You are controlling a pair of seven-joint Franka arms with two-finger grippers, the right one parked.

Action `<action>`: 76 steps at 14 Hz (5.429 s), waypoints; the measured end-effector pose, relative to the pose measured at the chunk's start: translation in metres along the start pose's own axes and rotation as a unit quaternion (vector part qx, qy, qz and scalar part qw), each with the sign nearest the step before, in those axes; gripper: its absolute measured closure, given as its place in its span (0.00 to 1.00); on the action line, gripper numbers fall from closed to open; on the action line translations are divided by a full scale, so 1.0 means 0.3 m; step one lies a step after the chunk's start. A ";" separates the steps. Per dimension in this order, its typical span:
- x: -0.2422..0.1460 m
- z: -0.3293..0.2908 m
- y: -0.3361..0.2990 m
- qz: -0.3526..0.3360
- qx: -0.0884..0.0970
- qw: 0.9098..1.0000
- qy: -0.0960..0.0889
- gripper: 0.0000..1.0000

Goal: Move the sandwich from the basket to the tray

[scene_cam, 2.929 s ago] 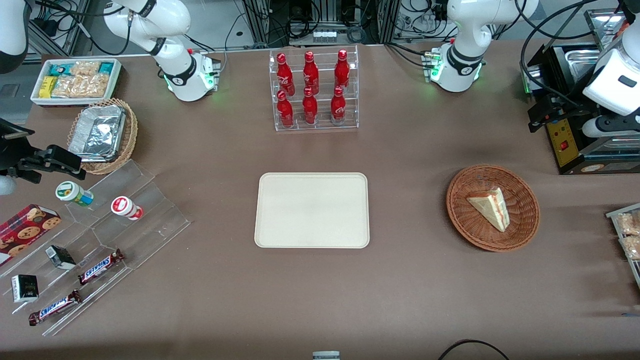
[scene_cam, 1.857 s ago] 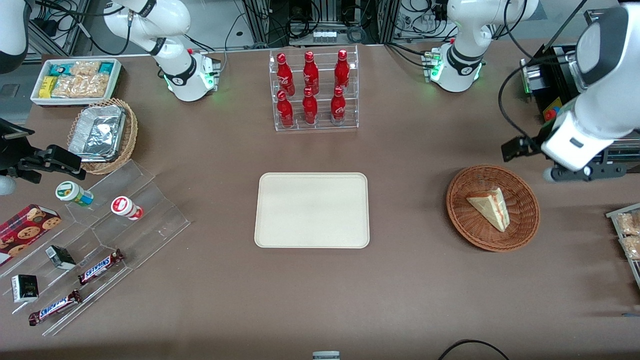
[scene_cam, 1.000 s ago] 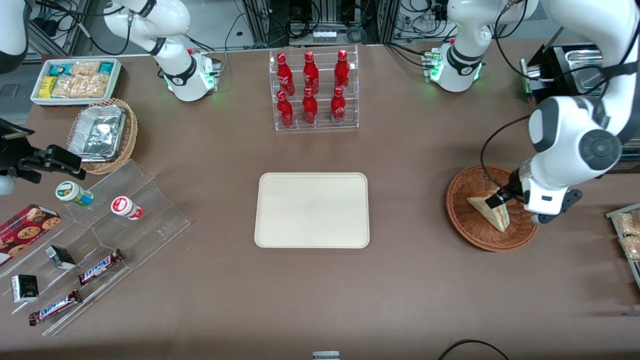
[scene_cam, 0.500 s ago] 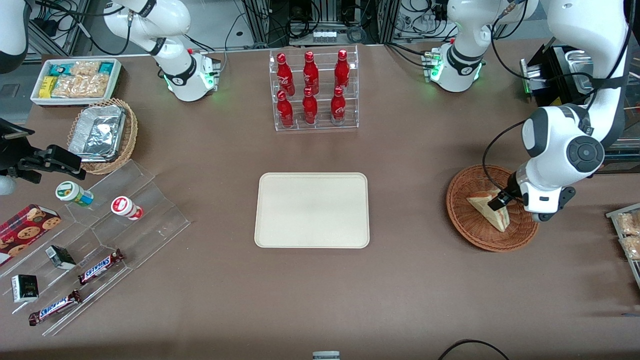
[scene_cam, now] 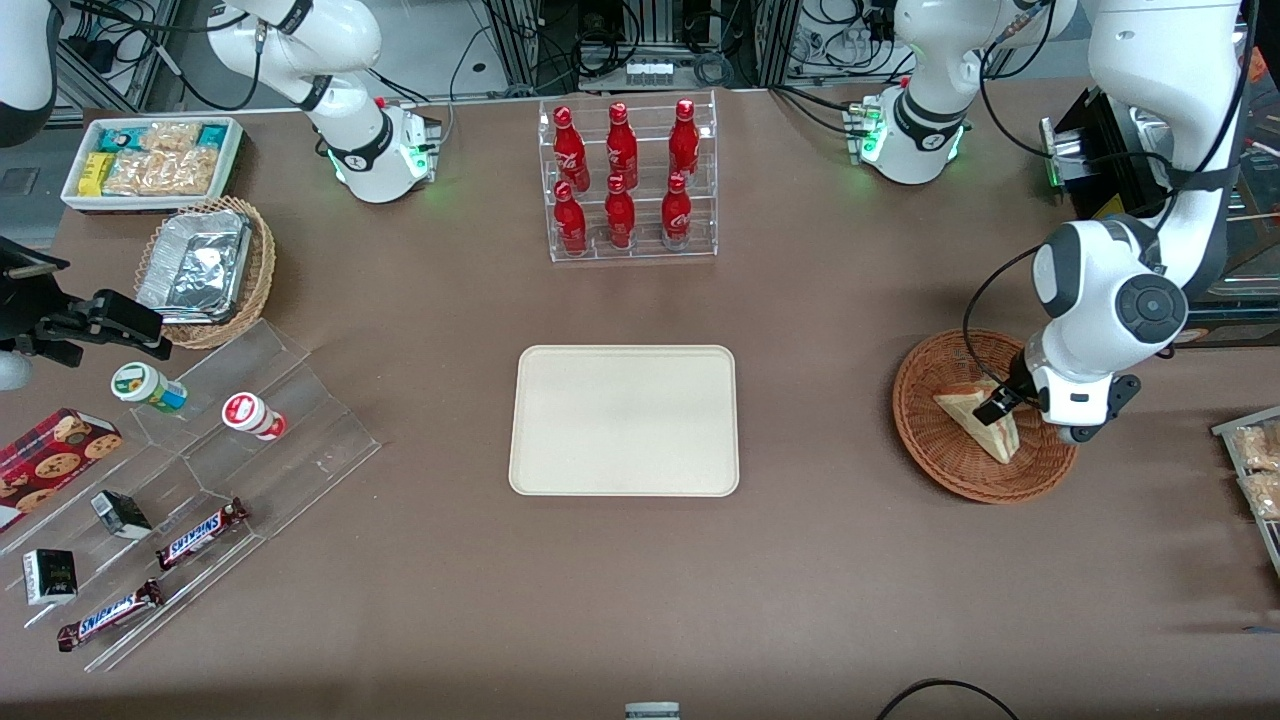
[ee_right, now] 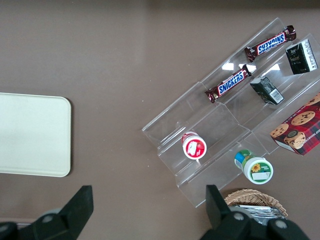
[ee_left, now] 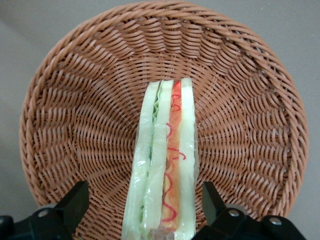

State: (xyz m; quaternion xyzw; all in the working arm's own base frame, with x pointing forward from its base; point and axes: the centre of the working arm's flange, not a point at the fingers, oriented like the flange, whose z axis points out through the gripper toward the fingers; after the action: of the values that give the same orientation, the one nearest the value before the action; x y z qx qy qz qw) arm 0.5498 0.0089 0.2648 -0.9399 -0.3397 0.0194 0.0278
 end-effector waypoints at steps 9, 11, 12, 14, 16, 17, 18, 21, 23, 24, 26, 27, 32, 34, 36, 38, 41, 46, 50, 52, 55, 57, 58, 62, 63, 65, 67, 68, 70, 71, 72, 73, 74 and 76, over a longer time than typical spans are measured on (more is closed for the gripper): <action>-0.019 0.109 0.030 0.009 0.006 1.000 -0.007 0.49; -0.018 0.095 0.032 0.010 0.005 1.000 -0.006 0.65; -0.023 0.074 0.037 0.013 0.007 1.000 -0.007 0.70; -0.065 -0.016 0.082 0.033 0.011 0.999 -0.005 0.71; -0.156 -0.144 0.178 0.074 0.015 0.997 0.005 0.71; -0.218 -0.204 0.240 0.098 0.020 0.995 0.006 0.71; -0.283 -0.248 0.307 0.122 0.024 0.992 0.007 0.71; -0.514 -0.306 0.520 0.195 0.020 0.980 0.018 0.73; -0.659 -0.291 0.637 0.238 0.020 0.971 0.021 0.78; -0.720 -0.276 0.693 0.256 0.020 0.966 0.023 0.78; -0.824 -0.237 0.809 0.288 0.019 0.957 0.025 0.78; -0.875 -0.210 0.868 0.303 0.018 0.952 0.027 0.78; -1.057 -0.037 1.056 0.347 -0.014 0.937 0.041 0.80; -1.089 0.022 1.065 0.355 -0.011 0.934 0.039 0.79; -1.088 0.036 1.065 0.358 -0.009 0.933 0.038 0.80; -1.071 0.025 1.072 0.349 -0.023 0.936 0.032 0.80; -1.058 0.033 1.078 0.342 -0.036 0.939 0.028 0.80; -1.067 0.082 1.086 0.344 -0.032 0.938 0.023 0.79; -1.066 0.091 1.095 0.346 -0.033 0.938 0.023 0.68; -1.065 0.083 1.100 0.346 -0.035 0.937 0.025 0.49; -1.054 0.047 1.111 0.341 -0.040 0.939 0.027 0.18; -1.018 -0.035 1.097 0.333 -0.027 0.942 0.023 0.00; -0.986 -0.109 1.081 0.326 -0.018 0.945 0.021 0.00; -0.747 -0.530 0.908 0.266 -0.019 0.963 0.023 0.00; -0.662 -0.625 0.844 0.246 -0.027 0.969 0.027 0.00; -0.502 -0.761 0.706 0.221 -0.036 0.974 0.031 0.00; -0.393 -0.821 0.585 0.234 -0.024 0.972 0.019 0.00; -0.347 -0.836 0.536 0.240 -0.020 0.970 0.015 0.00; -0.248 -0.870 0.441 0.253 -0.022 0.967 0.015 0.00; -0.202 -0.890 0.385 0.263 -0.021 0.964 0.013 0.00; -0.162 -0.909 0.329 0.271 -0.020 0.962 0.010 0.00; -0.132 -0.934 0.278 0.276 -0.020 0.961 0.008 0.00; -0.120 -0.963 0.240 0.278 -0.022 0.960 0.009 0.00; -0.136 -1.017 0.194 0.287 -0.022 0.958 0.006 0.00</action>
State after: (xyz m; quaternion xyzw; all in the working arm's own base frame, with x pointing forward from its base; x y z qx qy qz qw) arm 0.5726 -0.0739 0.5662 -0.9983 -0.0563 0.0131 0.0026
